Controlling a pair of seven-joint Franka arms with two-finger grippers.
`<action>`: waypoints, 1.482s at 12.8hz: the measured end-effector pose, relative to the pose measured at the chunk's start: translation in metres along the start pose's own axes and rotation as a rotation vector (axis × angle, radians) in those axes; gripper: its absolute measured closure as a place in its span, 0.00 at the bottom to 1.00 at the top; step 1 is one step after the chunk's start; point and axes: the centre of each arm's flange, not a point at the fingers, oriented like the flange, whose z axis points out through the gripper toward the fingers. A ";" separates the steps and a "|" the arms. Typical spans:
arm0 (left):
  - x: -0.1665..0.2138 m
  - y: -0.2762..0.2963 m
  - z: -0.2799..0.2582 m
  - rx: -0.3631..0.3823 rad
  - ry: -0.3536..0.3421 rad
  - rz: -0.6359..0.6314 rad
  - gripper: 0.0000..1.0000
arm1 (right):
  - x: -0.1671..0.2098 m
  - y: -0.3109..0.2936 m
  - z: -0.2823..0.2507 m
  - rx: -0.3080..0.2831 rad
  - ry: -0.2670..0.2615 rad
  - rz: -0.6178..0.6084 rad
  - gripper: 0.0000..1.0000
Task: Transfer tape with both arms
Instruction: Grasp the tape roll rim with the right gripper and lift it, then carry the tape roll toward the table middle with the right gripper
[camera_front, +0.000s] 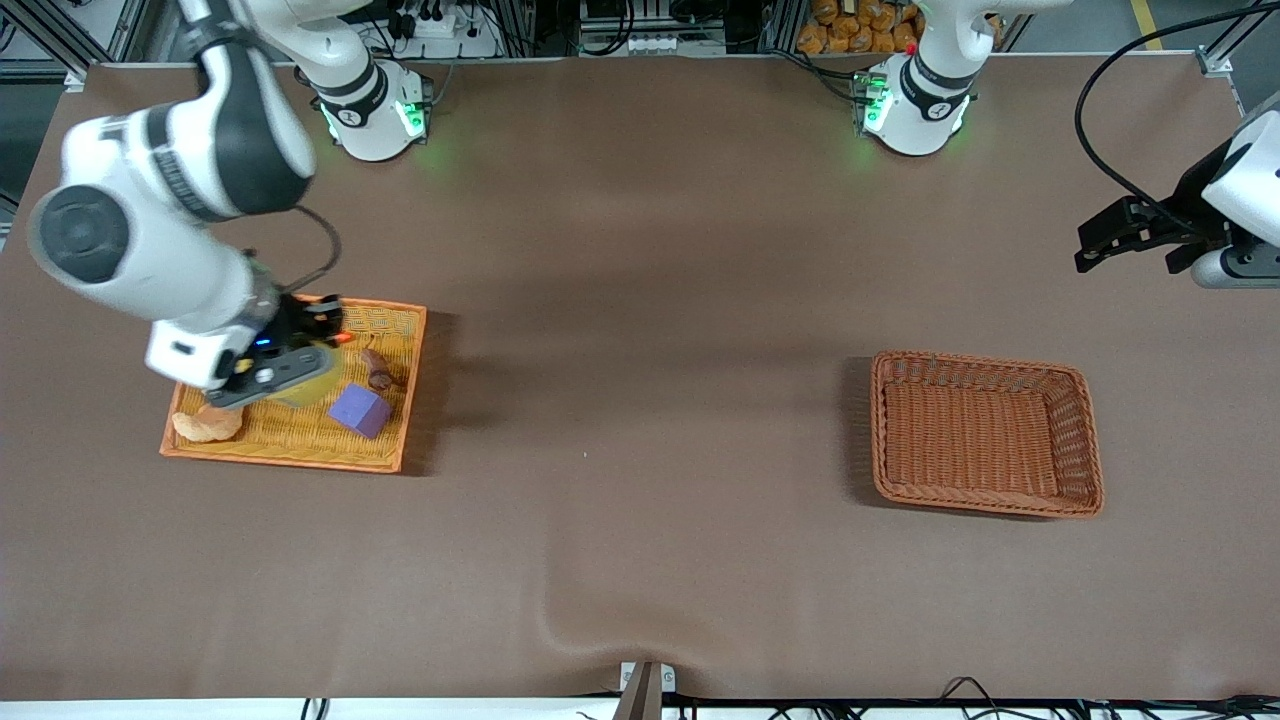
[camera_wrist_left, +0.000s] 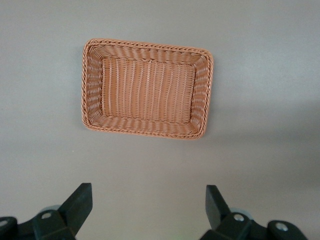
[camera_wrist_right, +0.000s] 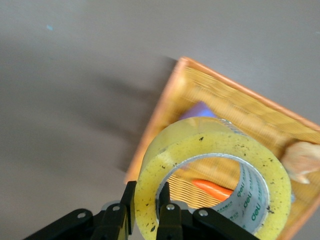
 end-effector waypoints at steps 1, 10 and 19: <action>0.000 0.000 0.000 0.000 -0.001 0.000 0.00 | 0.008 -0.044 0.000 0.004 0.011 0.036 0.78; 0.005 -0.002 0.010 0.001 -0.017 -0.003 0.00 | 0.068 -0.335 0.129 0.133 0.108 0.285 0.78; 0.006 -0.003 0.012 0.001 -0.021 -0.006 0.00 | 0.080 -0.440 0.233 0.153 0.108 0.391 0.78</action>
